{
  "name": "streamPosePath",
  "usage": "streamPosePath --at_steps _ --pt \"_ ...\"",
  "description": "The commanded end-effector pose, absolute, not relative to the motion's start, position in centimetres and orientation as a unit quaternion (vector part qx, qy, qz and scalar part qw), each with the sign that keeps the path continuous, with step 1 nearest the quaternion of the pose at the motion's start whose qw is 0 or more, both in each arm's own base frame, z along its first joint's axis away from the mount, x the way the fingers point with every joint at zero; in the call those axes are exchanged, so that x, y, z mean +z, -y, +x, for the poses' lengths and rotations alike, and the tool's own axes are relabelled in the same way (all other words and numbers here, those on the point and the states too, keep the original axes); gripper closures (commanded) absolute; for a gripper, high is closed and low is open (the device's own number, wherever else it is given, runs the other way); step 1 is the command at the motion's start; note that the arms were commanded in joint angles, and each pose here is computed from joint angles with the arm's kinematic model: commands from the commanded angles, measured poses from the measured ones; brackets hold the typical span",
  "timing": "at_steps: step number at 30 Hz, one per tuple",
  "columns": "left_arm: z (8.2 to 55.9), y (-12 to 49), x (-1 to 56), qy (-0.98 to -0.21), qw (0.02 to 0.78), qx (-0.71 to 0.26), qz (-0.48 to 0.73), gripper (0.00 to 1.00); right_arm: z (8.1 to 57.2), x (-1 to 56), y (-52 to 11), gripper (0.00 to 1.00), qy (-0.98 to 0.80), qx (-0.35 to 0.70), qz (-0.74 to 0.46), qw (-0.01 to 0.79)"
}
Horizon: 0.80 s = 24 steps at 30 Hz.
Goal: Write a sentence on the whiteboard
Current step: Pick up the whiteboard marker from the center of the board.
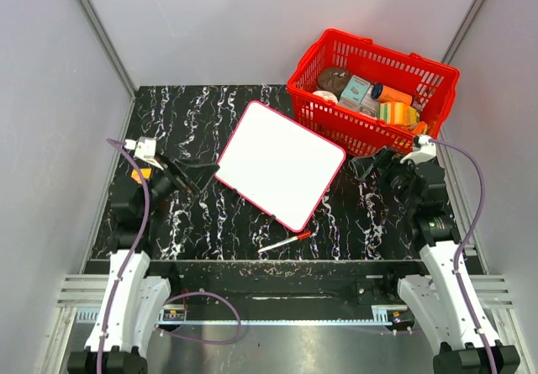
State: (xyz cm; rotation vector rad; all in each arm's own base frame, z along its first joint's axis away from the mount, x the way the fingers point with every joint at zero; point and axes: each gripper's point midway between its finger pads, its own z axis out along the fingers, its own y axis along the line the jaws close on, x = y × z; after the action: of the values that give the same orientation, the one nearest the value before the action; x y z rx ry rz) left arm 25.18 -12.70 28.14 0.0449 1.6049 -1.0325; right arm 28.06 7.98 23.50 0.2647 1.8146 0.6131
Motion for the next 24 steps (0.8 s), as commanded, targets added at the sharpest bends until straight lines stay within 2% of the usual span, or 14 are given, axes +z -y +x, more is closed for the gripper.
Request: streamPosePath --at_steps 1,9,12,17,19,24 --pt "23.8 13.2 26.1 -0.706 0.571 -0.416 0.038 0.01 28.1 24.5 -9.5 0.00 -0.770 0.296 0.089 0.558" --pt "21.2 16.9 19.4 -0.805 0.462 -0.369 0.049 0.01 29.2 22.6 -11.4 0.00 -0.793 0.334 0.079 0.503" --pt "18.6 20.1 16.7 -0.837 0.409 -0.351 0.095 0.01 29.3 22.7 -11.8 0.00 -0.797 0.345 0.074 0.490" --pt "16.8 21.9 12.7 -0.873 0.383 -0.270 0.134 0.01 29.4 23.1 -11.8 0.00 -0.796 0.344 0.076 0.493" --pt "15.5 23.2 11.0 -0.881 0.369 -0.240 0.174 0.06 29.4 23.1 -11.7 0.00 -0.796 0.342 0.079 0.493" --pt "12.9 25.7 8.9 -0.877 0.363 -0.179 0.257 0.07 29.2 22.7 -11.6 0.00 -0.797 0.340 0.080 0.493"
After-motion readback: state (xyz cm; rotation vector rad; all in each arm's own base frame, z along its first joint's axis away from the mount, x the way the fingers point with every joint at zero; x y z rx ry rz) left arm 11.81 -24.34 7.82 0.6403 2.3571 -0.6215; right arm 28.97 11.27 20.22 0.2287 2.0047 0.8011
